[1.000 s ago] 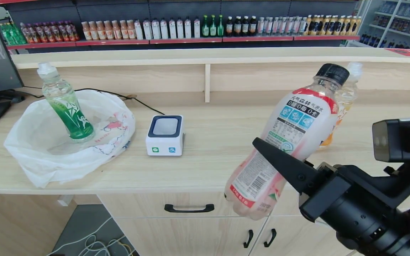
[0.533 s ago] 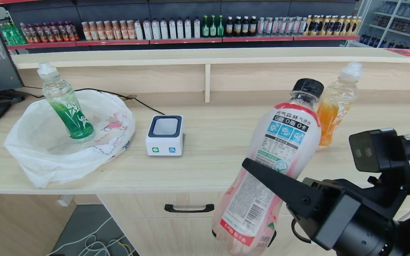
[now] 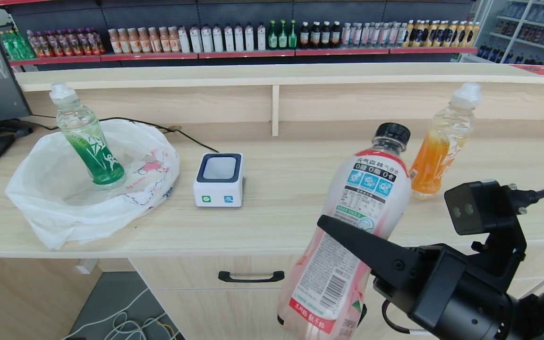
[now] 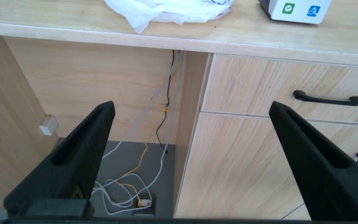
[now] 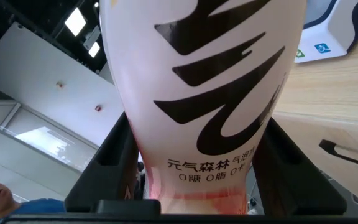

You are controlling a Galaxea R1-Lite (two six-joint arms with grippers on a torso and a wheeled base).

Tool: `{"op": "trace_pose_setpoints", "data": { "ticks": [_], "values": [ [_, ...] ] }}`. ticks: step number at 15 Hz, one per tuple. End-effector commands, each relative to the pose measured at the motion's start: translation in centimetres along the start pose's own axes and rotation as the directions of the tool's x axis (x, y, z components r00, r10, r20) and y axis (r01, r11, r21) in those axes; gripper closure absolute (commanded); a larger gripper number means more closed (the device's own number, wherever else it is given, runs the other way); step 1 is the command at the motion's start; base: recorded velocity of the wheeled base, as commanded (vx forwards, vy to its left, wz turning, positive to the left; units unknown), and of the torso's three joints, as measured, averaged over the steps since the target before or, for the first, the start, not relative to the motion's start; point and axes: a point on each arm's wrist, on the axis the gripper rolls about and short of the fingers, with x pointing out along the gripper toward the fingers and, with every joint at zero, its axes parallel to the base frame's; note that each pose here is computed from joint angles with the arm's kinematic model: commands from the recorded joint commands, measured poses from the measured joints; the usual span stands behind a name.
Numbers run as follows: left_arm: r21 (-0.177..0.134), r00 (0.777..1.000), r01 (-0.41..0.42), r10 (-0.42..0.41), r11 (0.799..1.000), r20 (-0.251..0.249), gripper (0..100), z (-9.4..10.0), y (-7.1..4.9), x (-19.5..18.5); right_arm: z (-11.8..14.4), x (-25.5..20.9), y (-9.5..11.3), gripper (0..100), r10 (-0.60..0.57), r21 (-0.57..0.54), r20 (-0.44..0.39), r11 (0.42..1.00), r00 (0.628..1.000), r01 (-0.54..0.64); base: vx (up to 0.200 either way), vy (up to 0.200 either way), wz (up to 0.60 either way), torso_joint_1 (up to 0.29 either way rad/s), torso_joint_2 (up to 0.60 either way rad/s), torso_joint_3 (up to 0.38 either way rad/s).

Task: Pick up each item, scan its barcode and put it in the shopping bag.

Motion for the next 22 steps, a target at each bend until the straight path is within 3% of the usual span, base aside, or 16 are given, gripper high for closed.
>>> {"op": "trace_pose_setpoints", "data": {
  "ticks": [1, 16, 19, 22],
  "values": [
    [-0.001, 1.000, -0.001, 0.001, 1.000, 0.001, 0, 0.0, 0.0, 0.0, -0.1, 0.1, -0.1, 100, -0.003, 0.000, -0.005, 1.000, 1.000, 0.003, 0.000, 0.000, 0.00, 0.000, 0.00, 0.000],
    [-0.001, 1.000, -0.001, 0.001, 1.000, 0.000, 0, 0.0, 0.0, 0.0, -0.3, 0.7, -0.4, 100, -0.009, -0.036, -0.008, 0.999, 1.000, 0.009, 0.000, 0.000, 0.00, 0.000, 0.00, 0.000],
    [-0.001, 1.000, -0.001, 0.001, 1.000, 0.000, 0, 0.0, 0.0, 0.0, -0.6, 1.3, -1.1, 100, -0.028, -0.160, -0.014, 0.987, 1.000, 0.025, 0.000, 0.000, 0.00, 0.000, 0.00, 0.000],
    [-0.001, 1.000, 0.001, -0.001, 1.000, 0.000, 0, 0.0, 0.0, 0.0, 0.1, 1.7, -3.4, 100, -0.110, -0.441, 0.018, 0.891, 0.994, 0.107, 0.000, 0.000, 0.00, 0.000, 0.00, 0.000]
  ]
}}
